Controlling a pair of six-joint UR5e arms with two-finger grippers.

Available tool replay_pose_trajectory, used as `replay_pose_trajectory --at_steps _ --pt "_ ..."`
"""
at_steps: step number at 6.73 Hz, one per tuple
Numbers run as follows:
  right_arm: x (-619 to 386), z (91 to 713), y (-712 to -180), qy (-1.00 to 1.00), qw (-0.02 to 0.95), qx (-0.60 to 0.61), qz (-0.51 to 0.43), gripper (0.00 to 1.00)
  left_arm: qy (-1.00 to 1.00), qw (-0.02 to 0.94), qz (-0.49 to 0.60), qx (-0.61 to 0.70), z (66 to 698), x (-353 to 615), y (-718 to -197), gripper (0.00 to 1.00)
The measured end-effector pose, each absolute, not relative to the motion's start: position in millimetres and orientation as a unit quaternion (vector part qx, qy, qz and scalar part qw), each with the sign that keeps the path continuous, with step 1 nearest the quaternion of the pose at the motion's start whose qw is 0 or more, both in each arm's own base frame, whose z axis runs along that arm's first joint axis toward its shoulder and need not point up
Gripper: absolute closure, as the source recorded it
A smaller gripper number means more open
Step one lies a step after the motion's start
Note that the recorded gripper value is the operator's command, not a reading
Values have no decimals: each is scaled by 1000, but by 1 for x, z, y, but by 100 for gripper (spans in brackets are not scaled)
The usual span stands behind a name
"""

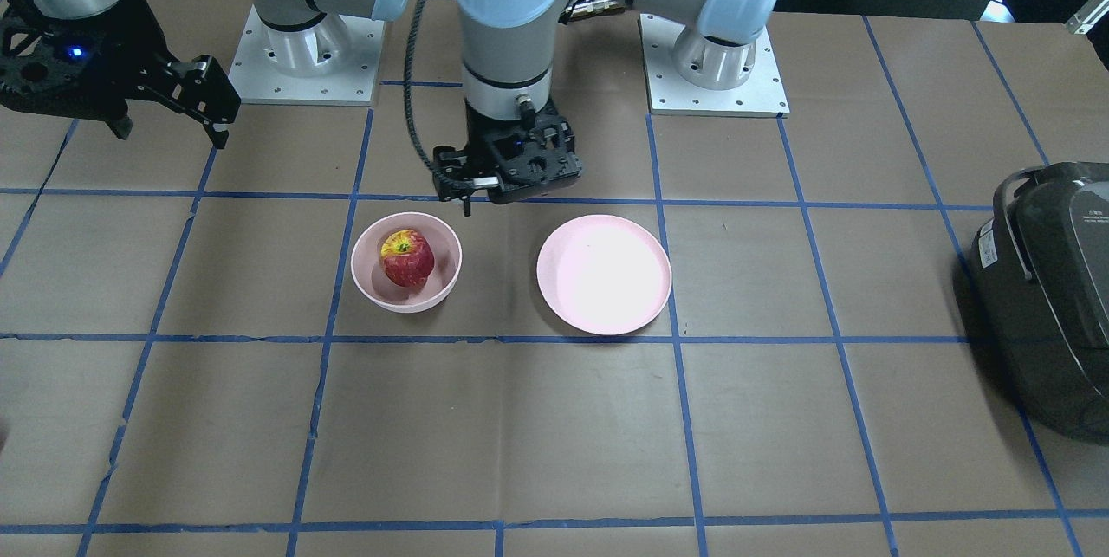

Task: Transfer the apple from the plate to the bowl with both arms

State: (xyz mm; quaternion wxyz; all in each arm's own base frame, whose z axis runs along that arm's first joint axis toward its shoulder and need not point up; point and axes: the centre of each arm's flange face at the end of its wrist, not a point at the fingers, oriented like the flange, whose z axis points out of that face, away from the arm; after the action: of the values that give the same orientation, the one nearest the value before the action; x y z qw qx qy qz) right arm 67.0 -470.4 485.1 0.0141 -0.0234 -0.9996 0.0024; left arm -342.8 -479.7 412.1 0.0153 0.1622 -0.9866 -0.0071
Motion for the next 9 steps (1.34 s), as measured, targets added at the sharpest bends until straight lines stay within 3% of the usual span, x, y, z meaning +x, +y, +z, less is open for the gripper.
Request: replay_pose_trajectory --at_steps 3,6,9 --pt "108 487 -468 -999 -35 8 11 0 -1000 13 -11 26 484 -225 -474 0" --pt "113 494 -473 -999 -36 13 21 0 -996 6 0 -87 502 -171 -480 0" --pt "112 502 -487 -999 -32 12 28 0 -995 7 0 -95 504 -163 -481 0"
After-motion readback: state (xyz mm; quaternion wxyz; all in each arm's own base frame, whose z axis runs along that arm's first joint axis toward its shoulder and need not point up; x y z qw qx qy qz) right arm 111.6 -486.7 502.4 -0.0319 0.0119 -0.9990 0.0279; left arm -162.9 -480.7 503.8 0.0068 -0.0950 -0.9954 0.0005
